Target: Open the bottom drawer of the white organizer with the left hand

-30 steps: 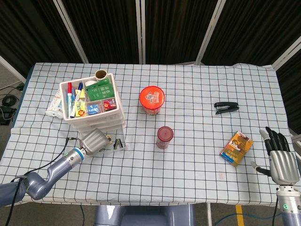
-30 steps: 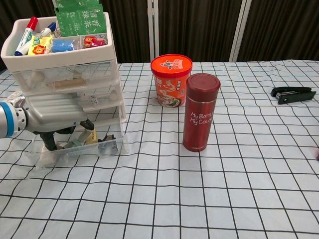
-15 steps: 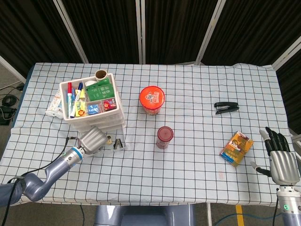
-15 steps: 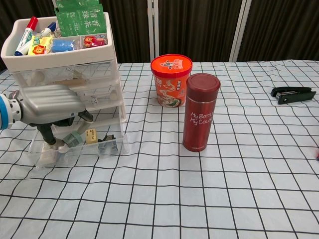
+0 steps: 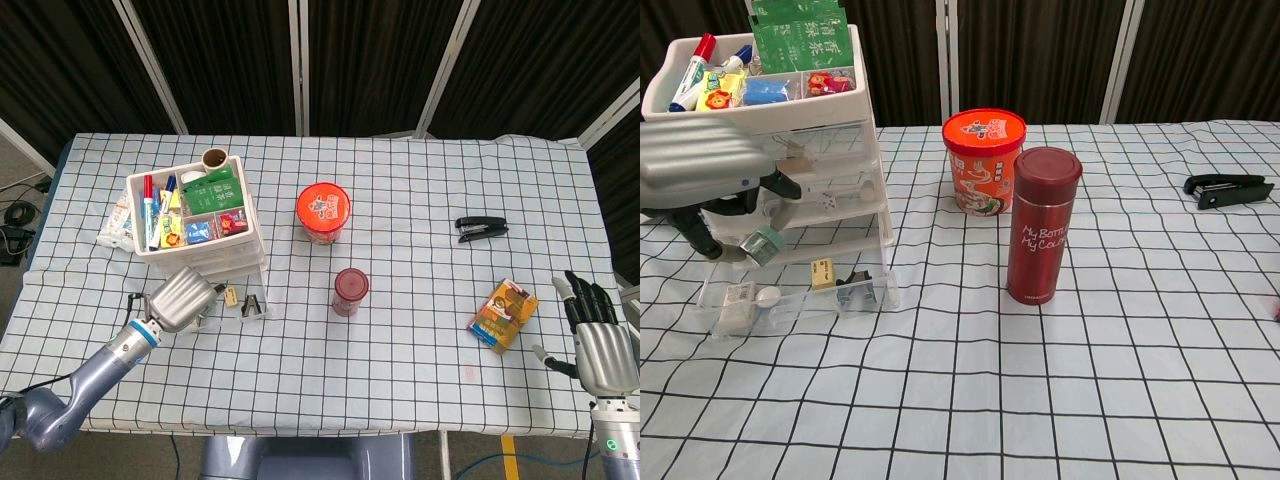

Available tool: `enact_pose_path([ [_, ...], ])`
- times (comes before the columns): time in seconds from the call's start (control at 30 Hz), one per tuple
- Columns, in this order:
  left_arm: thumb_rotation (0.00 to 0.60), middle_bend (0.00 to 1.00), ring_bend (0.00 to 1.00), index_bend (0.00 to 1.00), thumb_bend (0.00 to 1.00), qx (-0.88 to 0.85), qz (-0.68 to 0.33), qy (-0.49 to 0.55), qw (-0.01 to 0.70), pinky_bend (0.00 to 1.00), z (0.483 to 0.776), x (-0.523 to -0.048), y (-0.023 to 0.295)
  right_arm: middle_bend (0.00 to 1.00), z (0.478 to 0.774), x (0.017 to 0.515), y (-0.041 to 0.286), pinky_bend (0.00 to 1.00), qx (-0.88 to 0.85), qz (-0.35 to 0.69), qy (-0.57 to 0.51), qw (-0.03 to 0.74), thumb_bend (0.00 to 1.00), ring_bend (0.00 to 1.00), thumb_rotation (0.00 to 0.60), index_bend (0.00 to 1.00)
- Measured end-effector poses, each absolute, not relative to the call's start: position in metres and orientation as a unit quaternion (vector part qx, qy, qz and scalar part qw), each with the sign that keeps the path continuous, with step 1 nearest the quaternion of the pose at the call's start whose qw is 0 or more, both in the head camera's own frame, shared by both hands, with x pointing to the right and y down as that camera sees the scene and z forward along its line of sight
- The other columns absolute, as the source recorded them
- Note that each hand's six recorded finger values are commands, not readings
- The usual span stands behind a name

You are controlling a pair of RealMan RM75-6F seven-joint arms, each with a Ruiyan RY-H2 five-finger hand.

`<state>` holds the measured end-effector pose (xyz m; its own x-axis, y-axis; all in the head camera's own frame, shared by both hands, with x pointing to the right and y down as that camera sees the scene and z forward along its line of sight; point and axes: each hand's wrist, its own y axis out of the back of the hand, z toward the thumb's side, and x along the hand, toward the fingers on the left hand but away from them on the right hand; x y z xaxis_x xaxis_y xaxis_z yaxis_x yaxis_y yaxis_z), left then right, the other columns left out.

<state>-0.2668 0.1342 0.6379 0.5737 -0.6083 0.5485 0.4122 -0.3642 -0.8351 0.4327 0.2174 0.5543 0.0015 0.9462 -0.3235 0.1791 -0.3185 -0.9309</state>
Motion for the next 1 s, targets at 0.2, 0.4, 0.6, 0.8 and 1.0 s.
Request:
enact_pose_path([
  [0.2,0.6,1.0,0.99,0.61,0.51,-0.678,-0.468,0.108,0.557,0.89,0.619,-0.29,0.14,0.0,0.552,0.428,0.221,0.0,-0.616,0.53,-0.457,0.361,0.05,0.0,0.6,0.02],
  [0.4,0.6,1.0,0.99,0.6,0.51,-0.648,-0.508,0.129,0.553,0.89,0.607,-0.338,0.153,0.0,0.551,0.424,0.225,0.0,-0.621,0.528,-0.451,0.364,0.05,0.0,0.6,0.02],
  [0.6,0.6,1.0,0.99,0.6,0.51,-0.633,-0.543,0.147,0.532,0.89,0.61,-0.383,0.163,0.0,0.553,0.421,0.227,0.0,-0.624,0.531,-0.445,0.362,0.05,0.0,0.6,0.02],
  [0.8,0.6,1.0,0.99,0.59,0.51,-0.621,-0.577,0.16,0.507,0.89,0.624,-0.417,0.165,0.0,0.552,0.422,0.227,0.0,-0.623,0.531,-0.446,0.361,0.05,0.0,0.6,0.02],
  [1.0,0.6,1.0,0.99,0.55,0.5,-0.612,-0.6,0.174,0.485,0.89,0.648,-0.432,0.161,0.0,0.552,0.422,0.227,0.0,-0.624,0.531,-0.446,0.361,0.05,0.0,0.6,0.02],
])
